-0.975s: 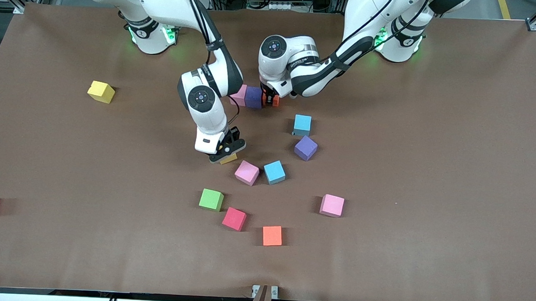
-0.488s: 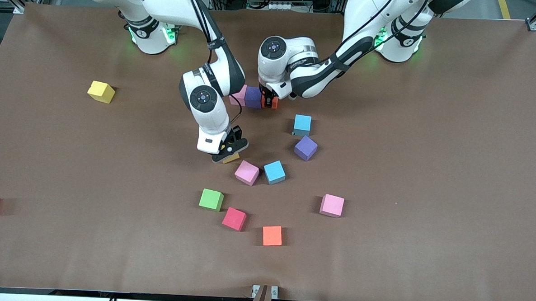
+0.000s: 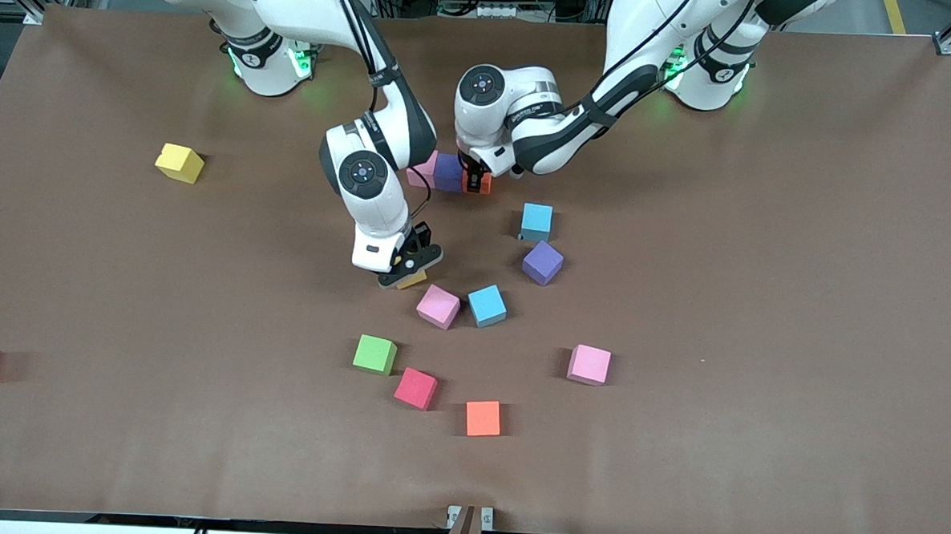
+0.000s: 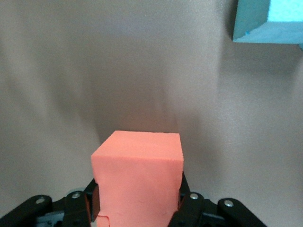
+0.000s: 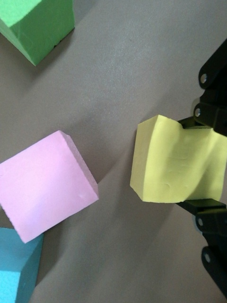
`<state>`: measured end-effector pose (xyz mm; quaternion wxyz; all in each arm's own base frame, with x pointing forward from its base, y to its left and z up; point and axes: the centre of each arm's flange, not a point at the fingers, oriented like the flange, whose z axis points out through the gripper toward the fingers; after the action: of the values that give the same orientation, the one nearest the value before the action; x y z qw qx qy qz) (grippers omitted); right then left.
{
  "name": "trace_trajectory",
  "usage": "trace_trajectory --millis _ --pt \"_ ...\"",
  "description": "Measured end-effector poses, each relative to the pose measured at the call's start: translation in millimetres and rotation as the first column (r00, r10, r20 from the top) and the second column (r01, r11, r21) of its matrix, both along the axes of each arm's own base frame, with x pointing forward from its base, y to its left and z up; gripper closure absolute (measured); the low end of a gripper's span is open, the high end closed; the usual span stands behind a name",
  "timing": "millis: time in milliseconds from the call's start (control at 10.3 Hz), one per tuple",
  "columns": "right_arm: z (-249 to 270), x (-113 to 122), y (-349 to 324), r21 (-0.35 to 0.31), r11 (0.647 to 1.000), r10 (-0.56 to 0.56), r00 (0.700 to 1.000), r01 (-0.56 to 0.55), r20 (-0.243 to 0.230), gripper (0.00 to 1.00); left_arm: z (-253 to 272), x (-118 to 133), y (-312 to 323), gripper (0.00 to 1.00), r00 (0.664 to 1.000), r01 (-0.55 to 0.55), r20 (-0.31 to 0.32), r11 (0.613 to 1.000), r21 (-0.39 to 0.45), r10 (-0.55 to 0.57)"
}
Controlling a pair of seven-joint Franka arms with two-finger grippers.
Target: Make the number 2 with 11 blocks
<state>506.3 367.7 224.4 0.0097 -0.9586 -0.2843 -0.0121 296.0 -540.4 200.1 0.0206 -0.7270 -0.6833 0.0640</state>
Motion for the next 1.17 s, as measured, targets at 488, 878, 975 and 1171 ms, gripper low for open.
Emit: trace_trajectory --millis 488,878,975,1171 --pt "0 -1 0 -0.002 1.0 0.0 1.0 0.0 -0.008 0.42 -3 -1 0 0.0 1.0 0.021 0.007 1.0 0.005 -0.021" --pt "14 -9 14 -0.003 1.0 -0.026 0.999 0.026 -0.048 0.42 -3 0 1 0.0 1.0 0.028 0.003 0.999 0.038 -0.028" --pt "18 -11 17 0.001 1.0 -0.028 0.998 0.028 -0.048 0.42 -2 -1 1 0.0 0.999 0.033 0.001 0.998 0.05 -0.033" --pt "24 -14 20 0.004 0.999 -0.052 0.997 0.052 -0.055 0.42 4 -7 -3 0.0 0.999 0.047 -0.006 0.996 0.069 -0.047"
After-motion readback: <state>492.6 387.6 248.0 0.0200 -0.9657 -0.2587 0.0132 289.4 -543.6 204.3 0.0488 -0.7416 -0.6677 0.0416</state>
